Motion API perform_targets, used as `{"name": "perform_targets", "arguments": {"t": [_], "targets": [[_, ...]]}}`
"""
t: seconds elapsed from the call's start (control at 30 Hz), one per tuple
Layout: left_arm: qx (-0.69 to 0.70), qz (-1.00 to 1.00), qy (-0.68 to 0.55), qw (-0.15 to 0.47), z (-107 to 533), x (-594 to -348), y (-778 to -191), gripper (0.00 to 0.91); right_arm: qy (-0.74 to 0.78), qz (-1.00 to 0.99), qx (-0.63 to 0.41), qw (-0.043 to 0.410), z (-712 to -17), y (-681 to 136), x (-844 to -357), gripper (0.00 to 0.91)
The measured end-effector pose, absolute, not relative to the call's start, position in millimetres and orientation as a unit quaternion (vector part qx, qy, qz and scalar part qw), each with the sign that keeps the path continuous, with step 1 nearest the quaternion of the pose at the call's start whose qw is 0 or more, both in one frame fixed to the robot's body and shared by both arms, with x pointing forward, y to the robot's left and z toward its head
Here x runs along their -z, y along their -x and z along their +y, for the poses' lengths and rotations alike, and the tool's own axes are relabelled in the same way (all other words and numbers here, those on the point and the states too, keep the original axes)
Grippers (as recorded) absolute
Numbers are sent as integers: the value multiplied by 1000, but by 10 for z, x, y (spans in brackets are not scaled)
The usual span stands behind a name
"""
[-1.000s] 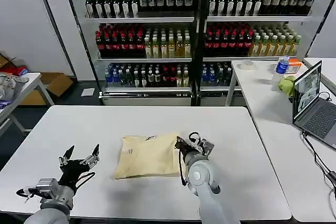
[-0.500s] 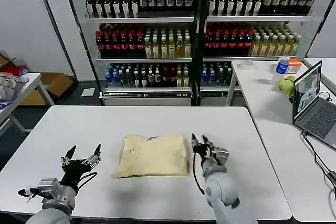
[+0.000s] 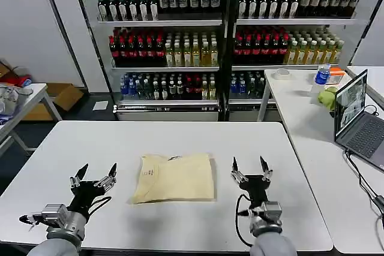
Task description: Fold and organize the clothes.
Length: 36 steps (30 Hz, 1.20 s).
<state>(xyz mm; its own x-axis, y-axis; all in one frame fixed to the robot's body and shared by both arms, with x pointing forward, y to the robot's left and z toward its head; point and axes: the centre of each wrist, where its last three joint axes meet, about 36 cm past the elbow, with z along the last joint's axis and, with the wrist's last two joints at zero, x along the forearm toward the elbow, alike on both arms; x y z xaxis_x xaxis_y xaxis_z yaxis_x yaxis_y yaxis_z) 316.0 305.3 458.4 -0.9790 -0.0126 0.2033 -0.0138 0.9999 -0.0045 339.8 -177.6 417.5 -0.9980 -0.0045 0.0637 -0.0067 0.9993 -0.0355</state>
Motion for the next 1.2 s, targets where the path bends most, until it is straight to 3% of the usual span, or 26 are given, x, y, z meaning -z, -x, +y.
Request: {"name": "perform_targets", "arguments": {"t": [1.2], "targets": [[-6, -995, 4, 95, 3066, -4669, -3091, 907, 28, -997, -70, -3, -1924, -2652, -4501, 907]]}}
